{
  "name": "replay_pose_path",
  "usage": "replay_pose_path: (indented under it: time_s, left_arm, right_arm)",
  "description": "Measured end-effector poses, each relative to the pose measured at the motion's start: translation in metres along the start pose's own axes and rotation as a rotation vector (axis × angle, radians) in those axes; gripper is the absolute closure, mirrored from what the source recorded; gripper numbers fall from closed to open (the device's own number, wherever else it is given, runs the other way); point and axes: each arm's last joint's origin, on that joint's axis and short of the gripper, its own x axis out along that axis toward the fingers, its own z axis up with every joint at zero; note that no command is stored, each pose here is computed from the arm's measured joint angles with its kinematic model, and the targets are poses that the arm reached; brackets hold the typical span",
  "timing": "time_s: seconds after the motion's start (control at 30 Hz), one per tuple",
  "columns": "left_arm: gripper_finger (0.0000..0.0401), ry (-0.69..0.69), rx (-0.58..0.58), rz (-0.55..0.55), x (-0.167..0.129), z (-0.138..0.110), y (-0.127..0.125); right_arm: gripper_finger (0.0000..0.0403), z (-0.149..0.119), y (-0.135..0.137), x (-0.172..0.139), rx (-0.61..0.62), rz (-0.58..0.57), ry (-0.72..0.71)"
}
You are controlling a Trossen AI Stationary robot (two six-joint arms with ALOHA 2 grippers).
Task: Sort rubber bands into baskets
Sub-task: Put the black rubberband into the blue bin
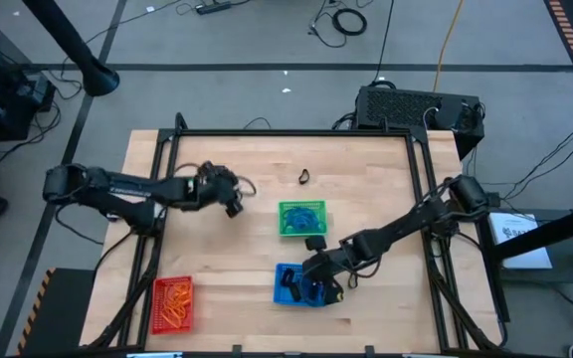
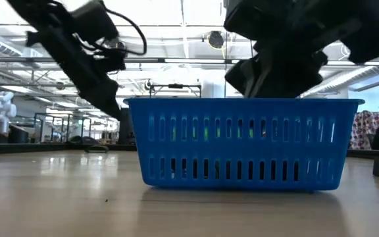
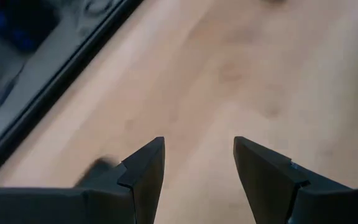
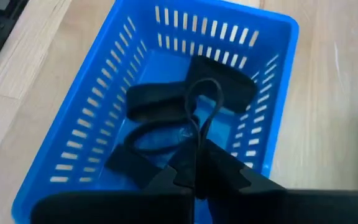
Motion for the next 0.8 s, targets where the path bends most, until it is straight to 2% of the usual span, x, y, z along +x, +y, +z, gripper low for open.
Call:
replay_pose_path:
  time_s: [0.13,0.23,0.5,0.7,0.8]
  left_arm:
    - [0.0201,0.129,-0.058,0.107,0.008,0.008,0.033]
    - [0.0201,0.215,-0.115,0.132,0.013,0.010,0.056]
    - [0.0201,0.330,-0.101,0.032,0.018,0.013,0.096]
    - [0.0201,0.408,-0.079,0.050,0.028,0.004,0.117]
    - [0.0201,0.455,-0.020,-0.023,0.038,-0.001,0.117]
  right_arm:
    - [0.0381,-0.001,0.000,0.005,-0.045,0.000,0.019]
    - [0.0375,-0.003,0.000,0.006,-0.063,-0.002,0.031]
    - [0.0342,-0.002,0.003,0.004,-0.132,0.007,0.029]
    - [0.0288,0.000,0.007,0.003,-0.194,0.010,0.030]
    - [0.0259,0.007,0.007,-0.001,-0.184,0.008,0.046]
